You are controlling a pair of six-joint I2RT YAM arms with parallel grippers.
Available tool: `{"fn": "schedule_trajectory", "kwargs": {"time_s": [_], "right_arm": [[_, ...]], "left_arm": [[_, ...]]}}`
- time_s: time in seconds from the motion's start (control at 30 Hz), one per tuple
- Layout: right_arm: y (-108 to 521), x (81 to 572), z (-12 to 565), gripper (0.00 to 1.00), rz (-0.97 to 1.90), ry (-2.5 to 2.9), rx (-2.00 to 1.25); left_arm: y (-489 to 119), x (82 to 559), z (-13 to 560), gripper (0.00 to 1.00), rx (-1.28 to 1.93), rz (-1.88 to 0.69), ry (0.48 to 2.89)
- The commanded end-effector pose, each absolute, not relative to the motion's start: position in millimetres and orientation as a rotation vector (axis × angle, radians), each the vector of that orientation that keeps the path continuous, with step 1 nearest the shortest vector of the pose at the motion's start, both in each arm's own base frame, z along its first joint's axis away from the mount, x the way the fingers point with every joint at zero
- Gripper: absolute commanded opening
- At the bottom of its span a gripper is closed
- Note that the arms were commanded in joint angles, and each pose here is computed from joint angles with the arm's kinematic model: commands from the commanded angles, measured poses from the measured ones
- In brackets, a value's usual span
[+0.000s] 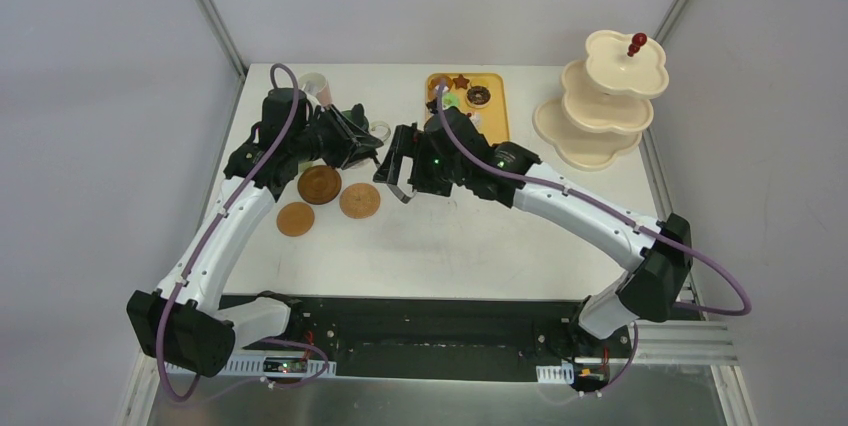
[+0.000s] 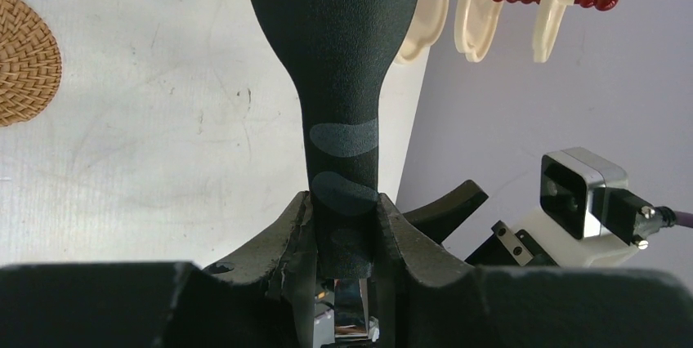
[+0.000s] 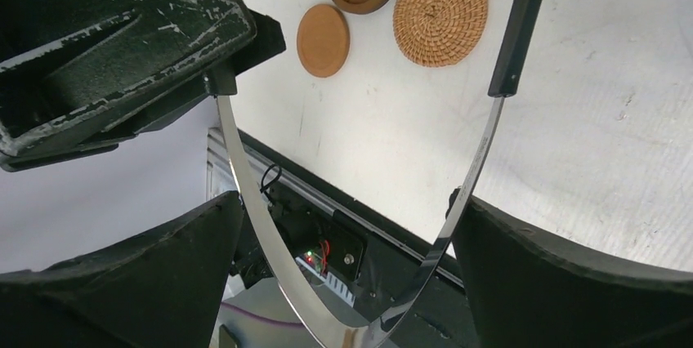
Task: Serve the afternoon tea
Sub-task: Pick up the clamp from the center of the board.
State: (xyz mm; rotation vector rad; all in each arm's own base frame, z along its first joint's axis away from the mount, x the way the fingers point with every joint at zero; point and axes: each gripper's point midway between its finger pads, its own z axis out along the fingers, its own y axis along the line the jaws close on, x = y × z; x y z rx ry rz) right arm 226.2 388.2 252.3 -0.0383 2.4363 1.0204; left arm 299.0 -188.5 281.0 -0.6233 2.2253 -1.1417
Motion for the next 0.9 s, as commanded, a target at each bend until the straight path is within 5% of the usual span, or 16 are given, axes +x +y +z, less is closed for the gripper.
{"fn": "schedule_trajectory", "kwargs": {"time_s": [0.0,0.87], "right_arm": [[403.4,254.1,296.4,1.00,1.017,2.188,0.003],[409.7,283.9,264.3,1.00,1.028,2.192,-0.036]], "left_arm": [[-193.2,292.9,283.4,0.00,-0.645,-1.189,2.236],[-198.3,286.4,281.8,0.00,-0.639,-1.235,2.258]]}}
